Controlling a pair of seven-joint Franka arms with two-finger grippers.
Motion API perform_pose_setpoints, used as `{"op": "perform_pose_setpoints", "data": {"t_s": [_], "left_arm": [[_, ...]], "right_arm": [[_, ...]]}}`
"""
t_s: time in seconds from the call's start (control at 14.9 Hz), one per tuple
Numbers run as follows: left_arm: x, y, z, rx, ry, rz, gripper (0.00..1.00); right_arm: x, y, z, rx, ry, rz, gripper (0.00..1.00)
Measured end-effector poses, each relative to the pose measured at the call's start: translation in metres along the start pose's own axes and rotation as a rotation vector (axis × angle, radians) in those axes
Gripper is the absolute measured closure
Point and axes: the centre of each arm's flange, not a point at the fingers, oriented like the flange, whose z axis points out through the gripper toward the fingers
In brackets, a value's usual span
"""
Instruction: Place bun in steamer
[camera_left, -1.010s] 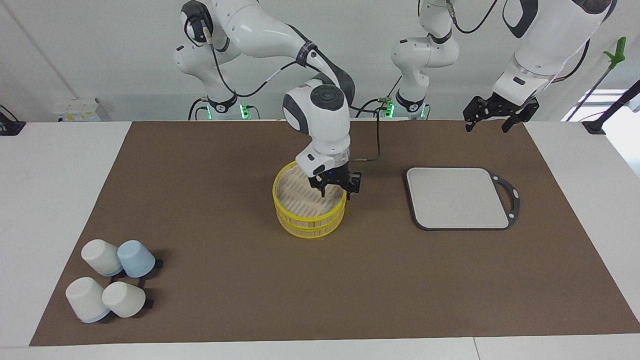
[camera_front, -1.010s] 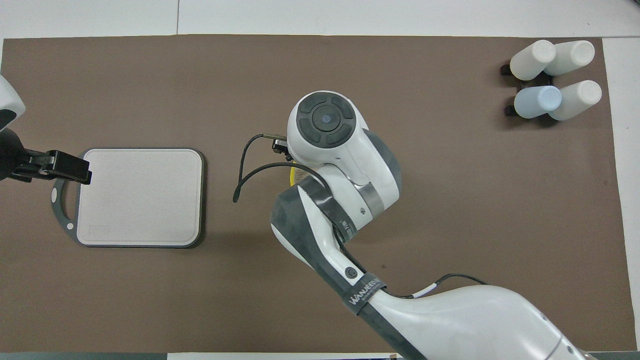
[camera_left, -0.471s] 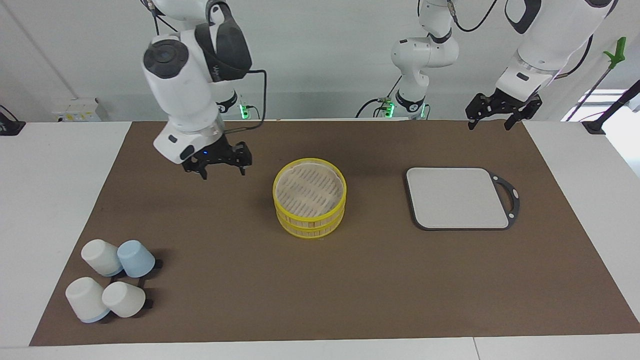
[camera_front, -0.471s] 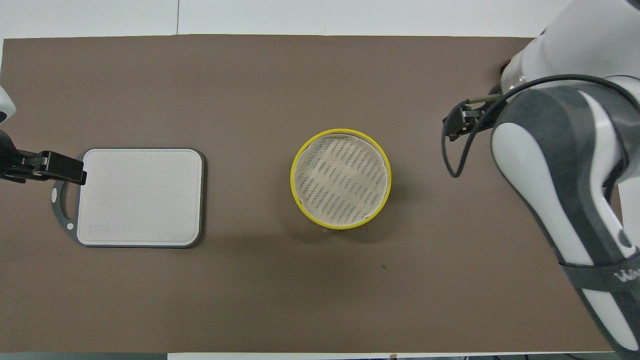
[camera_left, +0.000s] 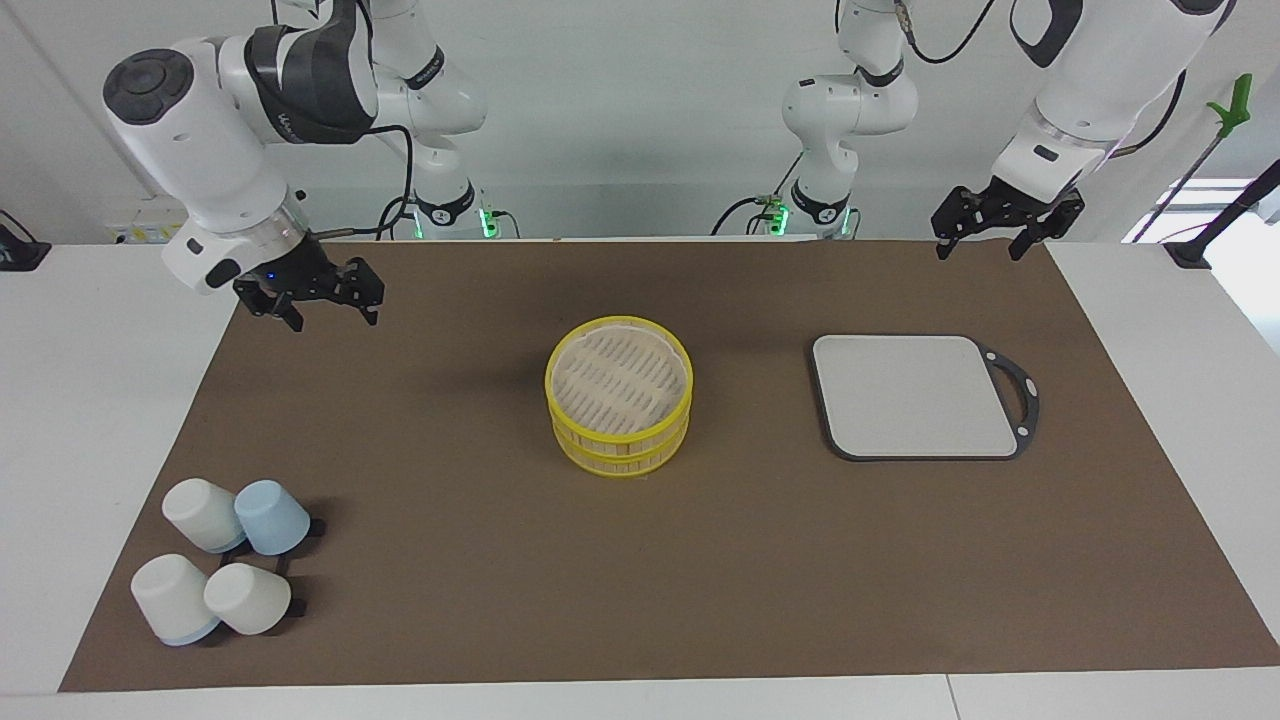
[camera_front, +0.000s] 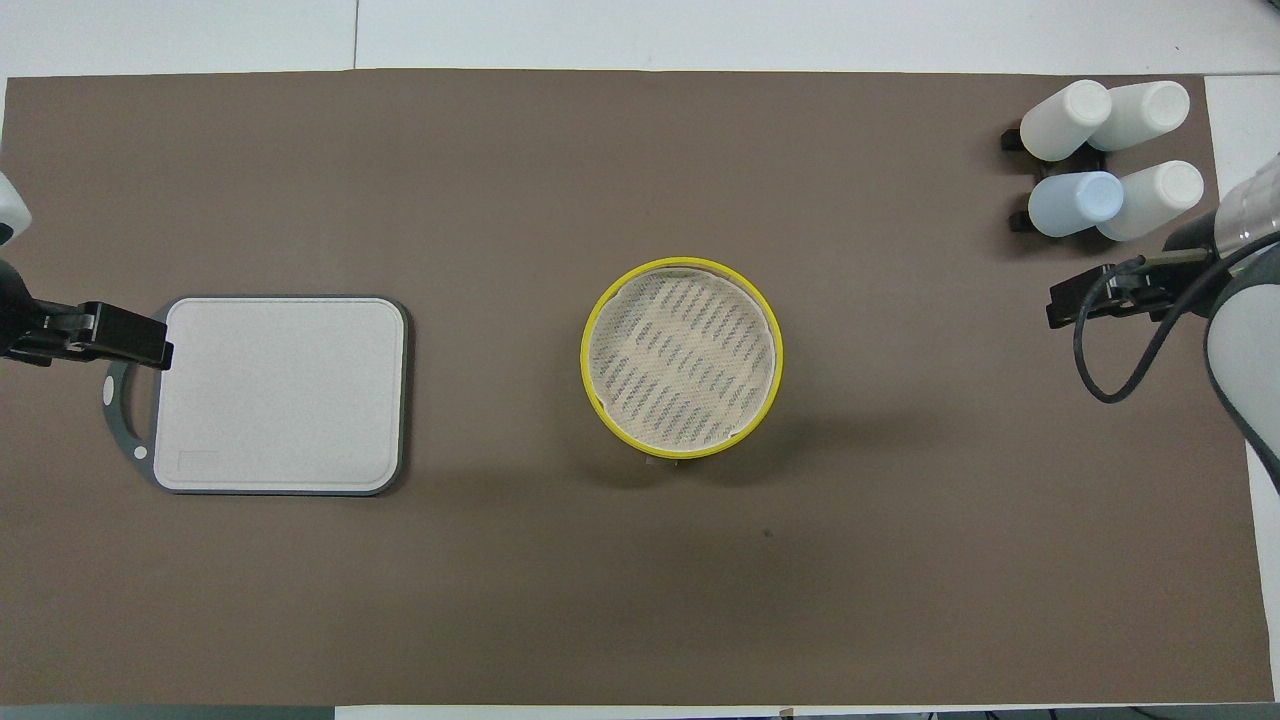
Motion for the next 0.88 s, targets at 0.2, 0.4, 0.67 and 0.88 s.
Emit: {"op": "perform_pose_setpoints", "data": {"t_s": [0.2, 0.4, 0.67, 0.88], "left_arm": [[0.0, 0.0, 0.0, 0.0, 0.0, 0.0, 0.0], [0.0, 0.0, 0.0, 0.0, 0.0, 0.0, 0.0], [0.0, 0.0, 0.0, 0.0, 0.0, 0.0, 0.0], [0.0, 0.0, 0.0, 0.0, 0.0, 0.0, 0.0]], "right_arm": [[-0.002, 0.004, -0.015, -0.001, 0.019, 0.007, 0.0], [0.0, 0.006, -0.029, 0.0, 0.017, 0.01, 0.0], [0.004, 0.015, -0.025, 0.002, 0.009, 0.025, 0.0], [0.004, 0.017, -0.024, 0.003, 0.007, 0.029, 0.0]]}}
